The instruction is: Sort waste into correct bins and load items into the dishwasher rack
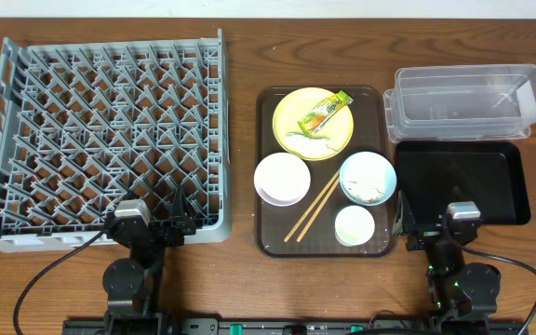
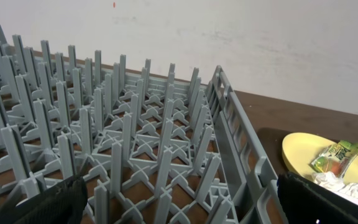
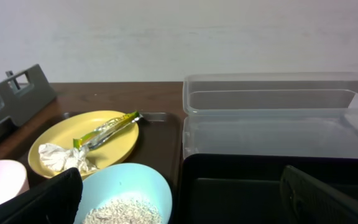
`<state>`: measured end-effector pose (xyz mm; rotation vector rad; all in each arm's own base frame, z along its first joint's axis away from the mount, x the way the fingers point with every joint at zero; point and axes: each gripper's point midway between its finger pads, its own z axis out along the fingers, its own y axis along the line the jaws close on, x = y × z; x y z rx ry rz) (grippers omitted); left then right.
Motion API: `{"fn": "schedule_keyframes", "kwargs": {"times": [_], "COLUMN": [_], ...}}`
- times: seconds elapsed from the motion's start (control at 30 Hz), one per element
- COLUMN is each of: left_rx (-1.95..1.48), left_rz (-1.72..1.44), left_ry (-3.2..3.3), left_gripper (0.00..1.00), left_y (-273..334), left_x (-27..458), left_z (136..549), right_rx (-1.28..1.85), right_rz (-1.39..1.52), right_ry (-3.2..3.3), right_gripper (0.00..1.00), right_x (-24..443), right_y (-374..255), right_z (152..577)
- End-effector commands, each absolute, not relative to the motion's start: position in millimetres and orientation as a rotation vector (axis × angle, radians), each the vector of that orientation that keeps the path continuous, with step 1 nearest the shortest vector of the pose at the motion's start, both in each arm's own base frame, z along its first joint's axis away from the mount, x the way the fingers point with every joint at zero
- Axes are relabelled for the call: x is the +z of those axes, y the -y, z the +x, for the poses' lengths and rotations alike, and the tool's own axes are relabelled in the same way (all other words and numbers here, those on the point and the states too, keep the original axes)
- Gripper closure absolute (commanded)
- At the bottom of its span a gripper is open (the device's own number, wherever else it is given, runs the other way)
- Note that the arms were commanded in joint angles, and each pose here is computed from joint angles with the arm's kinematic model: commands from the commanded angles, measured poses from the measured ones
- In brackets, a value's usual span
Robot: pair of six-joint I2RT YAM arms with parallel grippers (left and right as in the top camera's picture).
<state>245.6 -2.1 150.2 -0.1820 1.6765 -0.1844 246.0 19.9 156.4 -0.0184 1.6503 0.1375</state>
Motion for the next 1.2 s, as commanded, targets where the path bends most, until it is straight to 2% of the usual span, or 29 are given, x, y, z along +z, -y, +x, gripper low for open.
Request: {"fn": "schedule_keyframes", "kwargs": {"times": [0.0,0.5,0.73,0.9,1.17], "left_rx": [-0.203,-0.194,-0.093,-0.072,-0.052], "left_rz": [-0.189,-0.2,-0.281,-0.298,-0.32], "left_ry": [-1.734,-1.78,-1.968,-2.145,-2.455], "left_gripper": [0.01,0.01,0.01,0.01,0.01], "left_y": [5,4,-11,-11,-8], "left_x": [134,152,172,189,183], "left_z": [245,238,230,239,254], "right_rx": [0.164,0.124,0.23,0.295,0.329], "right_rz": [0.015,-0.082,-0.14,-0.178,-0.472], "right_ry": [-1.655,-1.777,-1.993,-2.212,-2.519], "right_gripper": [0.01,0.01,0.01,0.01,0.01], "right_x": [156,211,225,221,192], "right_y": [-19,-25,-43,-60,-106], "right_z": [246,248,291,325,352]}}
